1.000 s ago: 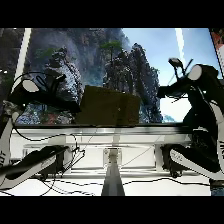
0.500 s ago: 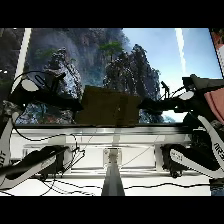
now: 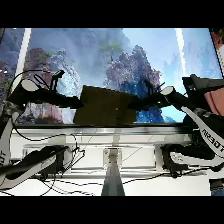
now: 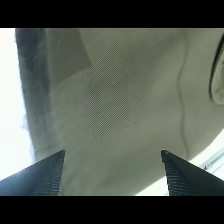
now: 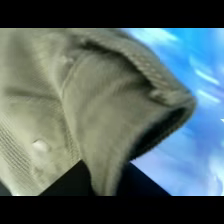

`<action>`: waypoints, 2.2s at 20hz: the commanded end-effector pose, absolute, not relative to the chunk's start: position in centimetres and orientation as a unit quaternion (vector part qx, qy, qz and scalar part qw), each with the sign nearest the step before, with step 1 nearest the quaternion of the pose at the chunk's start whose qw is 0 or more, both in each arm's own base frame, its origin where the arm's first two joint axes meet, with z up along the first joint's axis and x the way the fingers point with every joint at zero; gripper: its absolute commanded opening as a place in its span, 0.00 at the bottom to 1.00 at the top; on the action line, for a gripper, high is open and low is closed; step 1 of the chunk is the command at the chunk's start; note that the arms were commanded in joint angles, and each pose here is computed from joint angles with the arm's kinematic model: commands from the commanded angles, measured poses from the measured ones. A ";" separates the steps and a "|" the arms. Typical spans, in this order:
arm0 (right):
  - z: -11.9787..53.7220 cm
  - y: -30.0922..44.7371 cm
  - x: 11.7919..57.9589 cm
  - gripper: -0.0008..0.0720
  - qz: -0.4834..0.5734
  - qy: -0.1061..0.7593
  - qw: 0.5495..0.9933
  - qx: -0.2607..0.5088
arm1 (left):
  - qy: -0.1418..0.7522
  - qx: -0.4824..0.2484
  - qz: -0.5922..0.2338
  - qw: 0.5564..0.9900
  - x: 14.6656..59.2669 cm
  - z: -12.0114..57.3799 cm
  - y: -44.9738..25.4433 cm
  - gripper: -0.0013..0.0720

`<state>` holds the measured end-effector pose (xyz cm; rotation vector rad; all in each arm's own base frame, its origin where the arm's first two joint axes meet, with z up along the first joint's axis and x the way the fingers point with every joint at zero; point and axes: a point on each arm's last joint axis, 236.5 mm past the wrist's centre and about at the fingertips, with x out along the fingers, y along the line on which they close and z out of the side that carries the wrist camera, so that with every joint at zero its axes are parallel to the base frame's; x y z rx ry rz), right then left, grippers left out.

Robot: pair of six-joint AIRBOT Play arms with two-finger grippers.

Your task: Fold the clothes and pants, and hang the long-sleeved shirts on hangers.

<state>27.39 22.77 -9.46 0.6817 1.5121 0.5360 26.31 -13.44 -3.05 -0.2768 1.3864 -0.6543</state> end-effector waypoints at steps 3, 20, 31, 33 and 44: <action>-2.3 24.0 33.0 0.06 0.306 0.595 0.702 0.243 | 0.570 -0.088 -0.263 0.773 31.0 -1.1 -11.1 0.98; 24.7 -22.0 10.2 0.06 -0.541 0.334 0.726 0.262 | 0.347 -0.002 -0.246 0.905 38.4 18.1 -9.4 0.98; 23.7 -24.4 9.5 0.71 -0.577 0.245 0.668 0.400 | 0.348 -0.001 -0.246 0.905 38.3 18.1 -9.4 0.98; 23.6 -23.5 14.2 0.07 -0.486 0.260 0.726 0.410 | 0.347 -0.002 -0.246 0.905 38.4 18.1 -9.4 0.98; 24.3 -11.5 27.9 0.06 -0.189 0.387 0.897 0.095 | 0.347 -0.002 -0.246 0.905 38.4 18.1 -9.4 0.98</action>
